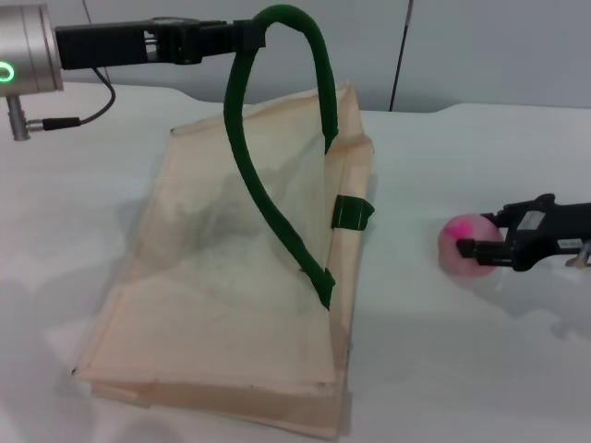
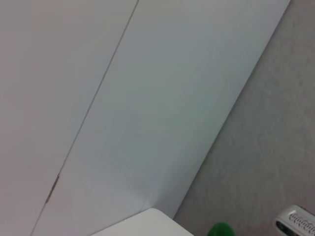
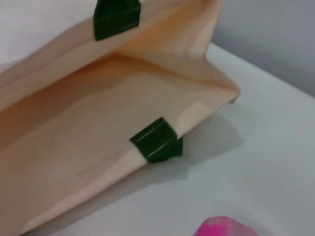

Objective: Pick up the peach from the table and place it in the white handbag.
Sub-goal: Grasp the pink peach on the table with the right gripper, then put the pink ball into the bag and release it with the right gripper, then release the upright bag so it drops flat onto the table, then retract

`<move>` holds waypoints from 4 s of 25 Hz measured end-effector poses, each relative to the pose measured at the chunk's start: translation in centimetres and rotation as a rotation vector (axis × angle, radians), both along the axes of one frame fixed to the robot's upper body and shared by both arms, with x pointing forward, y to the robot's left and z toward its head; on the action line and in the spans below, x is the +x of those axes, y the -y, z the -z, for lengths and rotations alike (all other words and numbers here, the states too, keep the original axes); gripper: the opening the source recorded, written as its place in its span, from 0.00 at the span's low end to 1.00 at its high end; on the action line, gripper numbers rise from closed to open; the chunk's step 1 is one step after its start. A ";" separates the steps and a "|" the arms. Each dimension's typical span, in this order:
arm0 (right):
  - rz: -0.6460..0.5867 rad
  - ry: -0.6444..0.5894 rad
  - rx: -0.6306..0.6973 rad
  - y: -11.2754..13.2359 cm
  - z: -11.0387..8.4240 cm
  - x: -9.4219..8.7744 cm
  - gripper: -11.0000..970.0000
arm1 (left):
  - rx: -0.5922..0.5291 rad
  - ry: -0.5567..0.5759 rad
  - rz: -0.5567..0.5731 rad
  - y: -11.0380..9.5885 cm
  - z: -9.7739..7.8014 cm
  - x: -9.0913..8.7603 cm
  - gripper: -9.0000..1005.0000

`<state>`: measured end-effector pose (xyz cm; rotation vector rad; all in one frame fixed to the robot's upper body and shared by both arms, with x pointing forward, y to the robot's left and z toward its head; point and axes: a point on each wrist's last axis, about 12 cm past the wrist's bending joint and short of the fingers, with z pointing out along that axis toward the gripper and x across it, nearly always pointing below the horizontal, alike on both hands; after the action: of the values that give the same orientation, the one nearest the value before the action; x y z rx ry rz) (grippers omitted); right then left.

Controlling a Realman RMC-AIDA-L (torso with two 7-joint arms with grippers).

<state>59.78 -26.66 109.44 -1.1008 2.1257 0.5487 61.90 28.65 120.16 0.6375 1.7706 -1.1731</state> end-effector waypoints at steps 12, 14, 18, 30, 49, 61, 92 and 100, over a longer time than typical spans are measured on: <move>-0.149 0.101 0.116 -2.3 -2.9 0.2 0.52 | -0.020 0.011 0.008 0.0 -0.6 0.2 0.13; -0.193 0.107 0.130 -3.3 -3.3 0.4 0.51 | -0.033 0.023 0.012 -0.1 -0.9 0.2 0.13; -0.286 0.116 0.144 -5.9 -3.7 0.4 0.52 | -0.047 0.033 0.015 0.0 -1.4 0.4 0.13; -0.425 0.125 0.096 -12.3 -3.4 1.2 0.51 | -0.054 0.051 0.043 1.2 -2.7 1.2 0.14; -0.451 0.143 0.049 -15.2 -2.4 1.3 0.56 | -0.087 0.066 0.037 1.3 -3.2 1.4 0.14; -0.491 0.109 0.076 -15.3 -2.9 0.8 0.69 | -0.094 0.064 0.013 0.6 -2.9 1.2 0.14; 0.228 0.302 0.229 0.4 -4.0 3.3 0.93 | -0.160 0.147 -0.261 -4.0 1.1 -1.0 0.59; 0.351 0.418 0.343 1.7 -1.8 2.7 0.93 | -0.181 0.271 -0.472 -5.4 4.3 -2.5 0.73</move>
<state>62.45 -28.32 111.24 -0.5723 1.7238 0.4467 59.44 34.00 115.86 0.2352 1.4581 -0.8609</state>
